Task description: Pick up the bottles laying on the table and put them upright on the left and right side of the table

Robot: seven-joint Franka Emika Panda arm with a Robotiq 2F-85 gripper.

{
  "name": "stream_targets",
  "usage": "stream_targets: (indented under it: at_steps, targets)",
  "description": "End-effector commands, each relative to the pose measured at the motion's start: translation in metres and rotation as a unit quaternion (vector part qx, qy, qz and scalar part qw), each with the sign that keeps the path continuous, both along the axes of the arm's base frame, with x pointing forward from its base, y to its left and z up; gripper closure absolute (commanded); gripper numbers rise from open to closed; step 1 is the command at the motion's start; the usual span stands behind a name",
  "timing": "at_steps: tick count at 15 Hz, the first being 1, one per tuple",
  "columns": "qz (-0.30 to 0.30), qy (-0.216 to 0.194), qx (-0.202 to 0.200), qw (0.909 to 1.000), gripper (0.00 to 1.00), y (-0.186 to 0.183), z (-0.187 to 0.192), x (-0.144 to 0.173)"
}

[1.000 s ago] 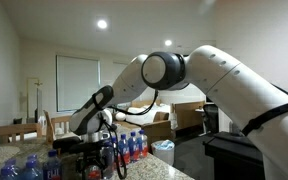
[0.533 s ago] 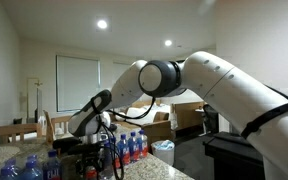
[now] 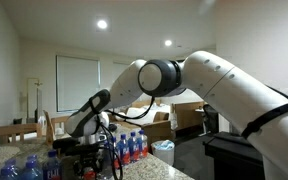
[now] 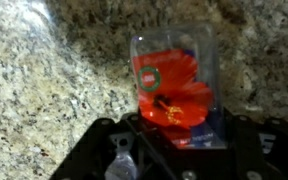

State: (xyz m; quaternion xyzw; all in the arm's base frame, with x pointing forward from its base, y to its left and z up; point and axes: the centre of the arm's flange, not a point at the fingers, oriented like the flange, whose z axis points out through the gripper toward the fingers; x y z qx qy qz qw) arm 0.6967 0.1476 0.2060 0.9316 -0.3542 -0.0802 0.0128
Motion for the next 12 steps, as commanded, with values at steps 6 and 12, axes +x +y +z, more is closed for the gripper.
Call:
stream_targets:
  at_steps: [6,12]
  targets:
    - [0.010,0.039,0.007,0.9992,0.20,0.015,-0.040,-0.037]
    - [0.014,0.041,0.012,0.9990,0.38,0.026,-0.049,-0.052]
